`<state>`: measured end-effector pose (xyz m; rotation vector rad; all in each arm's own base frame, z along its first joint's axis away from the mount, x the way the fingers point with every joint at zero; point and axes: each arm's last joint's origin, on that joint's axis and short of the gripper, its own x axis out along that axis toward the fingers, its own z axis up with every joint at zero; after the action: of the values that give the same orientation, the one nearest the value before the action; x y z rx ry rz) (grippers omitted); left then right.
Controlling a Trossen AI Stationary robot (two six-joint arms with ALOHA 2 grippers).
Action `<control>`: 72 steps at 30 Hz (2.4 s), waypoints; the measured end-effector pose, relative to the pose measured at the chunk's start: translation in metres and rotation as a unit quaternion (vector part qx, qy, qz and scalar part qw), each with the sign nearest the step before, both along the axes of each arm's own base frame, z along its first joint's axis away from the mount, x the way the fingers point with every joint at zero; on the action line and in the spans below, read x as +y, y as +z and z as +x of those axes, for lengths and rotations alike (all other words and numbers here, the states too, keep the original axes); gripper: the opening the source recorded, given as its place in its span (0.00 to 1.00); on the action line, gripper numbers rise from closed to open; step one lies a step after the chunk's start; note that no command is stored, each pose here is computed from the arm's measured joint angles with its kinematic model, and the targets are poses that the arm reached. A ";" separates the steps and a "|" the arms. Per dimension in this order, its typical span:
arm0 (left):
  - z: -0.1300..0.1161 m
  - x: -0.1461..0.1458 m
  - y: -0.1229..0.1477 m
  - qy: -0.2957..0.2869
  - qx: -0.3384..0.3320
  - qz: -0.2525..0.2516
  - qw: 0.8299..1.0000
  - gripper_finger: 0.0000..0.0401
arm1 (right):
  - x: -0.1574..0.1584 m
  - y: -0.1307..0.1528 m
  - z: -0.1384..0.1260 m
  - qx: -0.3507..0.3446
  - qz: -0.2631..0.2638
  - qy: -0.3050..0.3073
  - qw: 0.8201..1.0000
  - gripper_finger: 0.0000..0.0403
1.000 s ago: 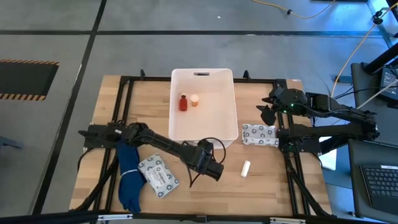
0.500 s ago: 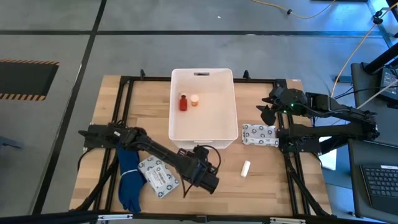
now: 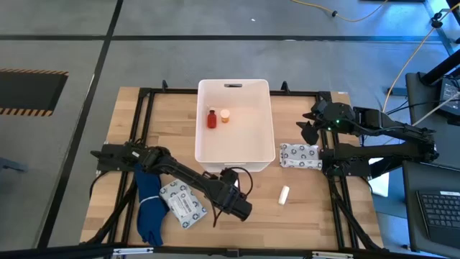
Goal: Pick & place medical supplies in basket/bin
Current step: Put the pink pill bottle into the white bin
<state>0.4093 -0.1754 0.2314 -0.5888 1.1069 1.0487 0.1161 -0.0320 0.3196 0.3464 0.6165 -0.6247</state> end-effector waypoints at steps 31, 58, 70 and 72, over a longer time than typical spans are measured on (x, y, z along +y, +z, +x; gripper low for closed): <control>0.013 0.007 -0.022 0.042 -0.022 -0.013 0.999 0.67 | 0.000 0.000 0.000 0.004 -0.003 0.014 1.000 0.57; 0.011 0.006 -0.027 0.036 0.010 -0.029 0.999 0.45 | 0.000 0.000 0.000 0.005 -0.005 0.015 1.000 0.57; 0.005 -0.005 0.014 -0.076 0.013 -0.116 0.990 0.43 | 0.000 0.000 0.000 0.011 -0.014 0.023 1.000 0.57; 0.001 -0.010 0.033 -0.119 0.000 -0.141 0.983 0.42 | 0.000 0.000 0.000 0.012 -0.015 0.024 1.000 0.57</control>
<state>0.4105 -0.1853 0.2643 -0.6626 1.3015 0.6906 0.1162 -0.0316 0.3196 0.2960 0.6361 -0.5912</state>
